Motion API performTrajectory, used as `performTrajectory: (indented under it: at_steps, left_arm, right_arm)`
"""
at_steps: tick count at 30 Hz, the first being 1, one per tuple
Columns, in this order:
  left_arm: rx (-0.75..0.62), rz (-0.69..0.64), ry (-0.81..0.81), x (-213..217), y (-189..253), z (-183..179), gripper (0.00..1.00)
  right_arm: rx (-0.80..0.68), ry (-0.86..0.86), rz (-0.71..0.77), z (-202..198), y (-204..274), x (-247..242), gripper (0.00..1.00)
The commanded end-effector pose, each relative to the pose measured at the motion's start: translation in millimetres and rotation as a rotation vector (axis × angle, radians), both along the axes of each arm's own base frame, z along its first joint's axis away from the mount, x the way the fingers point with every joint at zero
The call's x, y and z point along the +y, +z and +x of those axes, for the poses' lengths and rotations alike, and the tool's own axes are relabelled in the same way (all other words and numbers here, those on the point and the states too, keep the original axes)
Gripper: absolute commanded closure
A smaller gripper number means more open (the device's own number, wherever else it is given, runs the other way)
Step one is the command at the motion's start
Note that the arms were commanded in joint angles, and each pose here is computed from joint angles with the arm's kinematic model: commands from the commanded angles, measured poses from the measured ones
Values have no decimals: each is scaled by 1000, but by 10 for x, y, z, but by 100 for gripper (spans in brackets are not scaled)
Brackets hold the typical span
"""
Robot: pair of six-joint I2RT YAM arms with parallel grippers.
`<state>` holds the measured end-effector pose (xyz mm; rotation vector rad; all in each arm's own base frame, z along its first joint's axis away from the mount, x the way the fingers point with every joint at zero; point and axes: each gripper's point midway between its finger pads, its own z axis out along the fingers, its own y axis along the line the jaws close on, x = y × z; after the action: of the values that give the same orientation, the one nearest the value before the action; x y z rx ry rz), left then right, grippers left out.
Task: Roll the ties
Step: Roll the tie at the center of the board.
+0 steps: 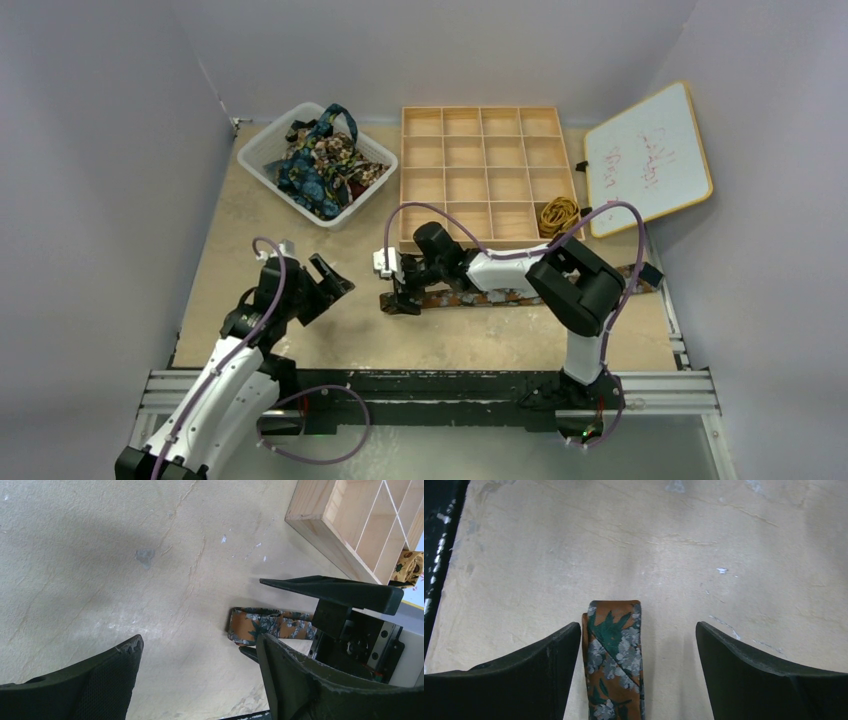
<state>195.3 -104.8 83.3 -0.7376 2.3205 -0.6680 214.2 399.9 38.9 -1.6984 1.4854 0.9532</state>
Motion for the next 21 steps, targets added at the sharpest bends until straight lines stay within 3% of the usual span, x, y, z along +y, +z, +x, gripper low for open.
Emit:
performTrajectory:
  at_steps: [1, 5, 11, 15, 21]
  left_arm:
    - [-26, 11, -7, 6, 106, 67, 18]
    - [-20, 8, -11, -4, 84, 64, 18]
    - [-11, -1, -18, -29, 38, 74, 18]
    - [-4, -12, -30, -60, 6, 69, 18]
    - [-2, -19, -41, -82, -14, 67, 18]
  right_arm:
    - [-3, 72, 17, -84, 49, 51, 17]
    - [22, 61, -11, -67, -51, 63, 24]
    - [5, 15, -13, 17, -55, 80, 47]
    - [12, 0, 3, 30, -5, 133, 58]
    - [13, -3, 21, 12, 37, 170, 62]
